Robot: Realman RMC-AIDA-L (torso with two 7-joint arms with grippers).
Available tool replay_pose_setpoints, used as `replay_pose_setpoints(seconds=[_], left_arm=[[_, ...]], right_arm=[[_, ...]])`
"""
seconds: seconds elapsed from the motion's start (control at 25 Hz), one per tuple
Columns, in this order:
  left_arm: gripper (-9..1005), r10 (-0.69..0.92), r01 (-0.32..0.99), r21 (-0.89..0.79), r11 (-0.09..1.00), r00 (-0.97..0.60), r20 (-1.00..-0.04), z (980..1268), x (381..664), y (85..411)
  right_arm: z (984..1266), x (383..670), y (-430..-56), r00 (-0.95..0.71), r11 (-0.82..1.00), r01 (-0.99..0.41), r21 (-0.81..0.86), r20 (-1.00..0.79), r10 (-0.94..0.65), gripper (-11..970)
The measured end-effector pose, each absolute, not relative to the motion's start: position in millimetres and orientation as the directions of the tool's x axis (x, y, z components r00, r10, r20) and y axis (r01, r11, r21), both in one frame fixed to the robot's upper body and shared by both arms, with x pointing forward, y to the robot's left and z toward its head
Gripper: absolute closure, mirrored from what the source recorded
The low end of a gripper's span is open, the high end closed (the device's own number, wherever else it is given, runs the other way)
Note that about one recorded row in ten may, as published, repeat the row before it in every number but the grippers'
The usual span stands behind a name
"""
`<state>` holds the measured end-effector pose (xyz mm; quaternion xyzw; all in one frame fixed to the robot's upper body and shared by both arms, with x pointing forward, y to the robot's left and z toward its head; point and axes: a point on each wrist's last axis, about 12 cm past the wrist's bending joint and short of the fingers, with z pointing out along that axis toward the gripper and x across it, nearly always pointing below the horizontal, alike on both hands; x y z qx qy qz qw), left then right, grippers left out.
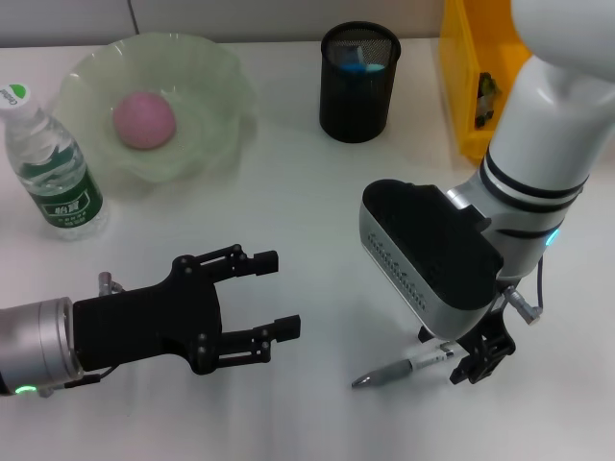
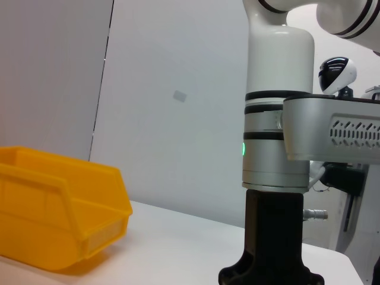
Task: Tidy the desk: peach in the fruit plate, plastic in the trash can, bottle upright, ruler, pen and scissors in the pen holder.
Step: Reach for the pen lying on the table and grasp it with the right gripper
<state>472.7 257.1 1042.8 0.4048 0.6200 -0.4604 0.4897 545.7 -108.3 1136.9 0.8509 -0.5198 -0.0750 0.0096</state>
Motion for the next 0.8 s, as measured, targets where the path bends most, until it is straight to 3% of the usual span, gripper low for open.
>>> replay_pose_setpoints(seconds=[0.32, 0.8], left_arm=[[214, 0.051, 0.952, -0.177, 0.250, -0.196, -0.979, 1042.6, 472.8, 257.2], [213, 0.051, 0.951, -0.180, 0.252, -0.198, -0.979, 1042.3, 472.0, 258.4]], right_arm=[[1134.5, 544.2, -106.5, 0.452, -0.463, -0.882, 0.084, -0.122, -0.884, 550], [1129.2, 541.4, -104.6, 0.457, -0.468, -0.880, 0.077, -0.122, -0.881, 574]])
